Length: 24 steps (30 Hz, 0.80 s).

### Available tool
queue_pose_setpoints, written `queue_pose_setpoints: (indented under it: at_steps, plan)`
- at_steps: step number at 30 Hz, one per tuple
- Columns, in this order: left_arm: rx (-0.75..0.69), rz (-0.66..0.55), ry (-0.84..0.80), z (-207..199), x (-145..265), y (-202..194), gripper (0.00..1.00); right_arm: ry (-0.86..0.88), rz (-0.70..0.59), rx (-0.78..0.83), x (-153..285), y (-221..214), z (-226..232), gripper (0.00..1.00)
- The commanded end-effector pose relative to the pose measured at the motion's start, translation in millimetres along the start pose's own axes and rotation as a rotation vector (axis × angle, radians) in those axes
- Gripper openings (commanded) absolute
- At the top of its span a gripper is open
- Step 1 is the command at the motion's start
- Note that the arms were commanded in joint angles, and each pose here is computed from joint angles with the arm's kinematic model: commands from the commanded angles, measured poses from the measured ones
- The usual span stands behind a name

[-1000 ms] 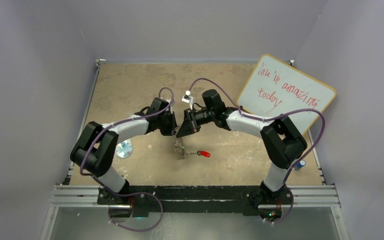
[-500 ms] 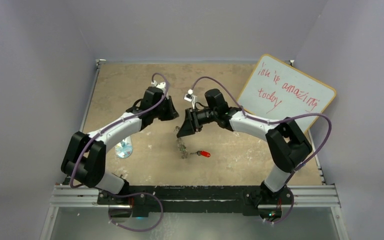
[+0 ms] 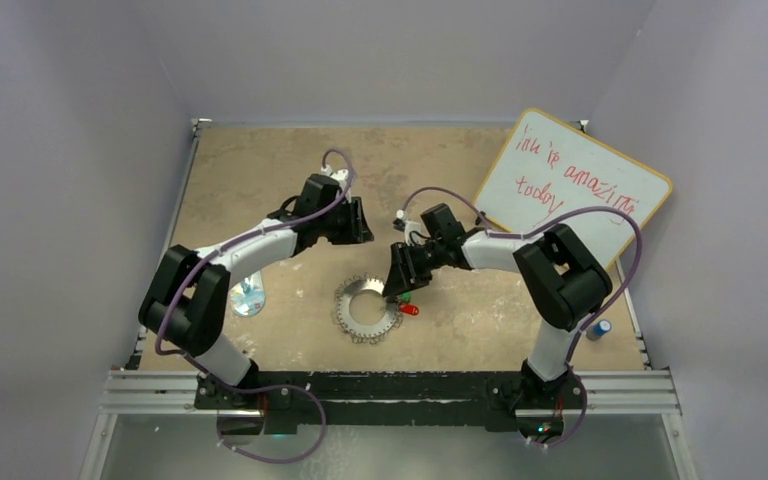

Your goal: Put the keys on the keyring

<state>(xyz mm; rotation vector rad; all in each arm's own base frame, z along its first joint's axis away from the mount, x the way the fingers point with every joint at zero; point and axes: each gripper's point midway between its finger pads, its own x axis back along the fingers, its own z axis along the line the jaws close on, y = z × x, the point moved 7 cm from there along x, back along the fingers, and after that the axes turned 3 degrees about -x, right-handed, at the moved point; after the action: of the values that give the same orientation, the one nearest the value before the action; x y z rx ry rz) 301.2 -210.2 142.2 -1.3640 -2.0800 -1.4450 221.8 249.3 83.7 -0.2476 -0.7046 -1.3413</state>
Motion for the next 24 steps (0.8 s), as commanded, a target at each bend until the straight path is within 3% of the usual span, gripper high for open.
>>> queue_pose_setpoints:
  at_steps: [1, 7, 16, 21, 24]
  plan:
    - [-0.046, -0.061, 0.014, -5, 15, 13, 0.4, 0.132, 0.022, 0.049, -1, 0, 17, 0.5]
    - [-0.032, -0.066, 0.174, 17, 32, -4, 0.47, 0.206, 0.068, 0.088, -2, -4, 37, 0.53]
    - [0.135, 0.023, 0.284, 39, 60, -62, 0.59, -0.007, -0.058, 0.121, 14, 19, 22, 0.62]
    - [0.29, 0.103, 0.239, 42, 66, -104, 0.6, -0.081, -0.087, 0.137, 15, 24, 10, 0.63]
    - [0.371, 0.139, 0.176, 40, 63, -123, 0.57, -0.082, -0.06, 0.138, 8, 21, 0, 0.58]
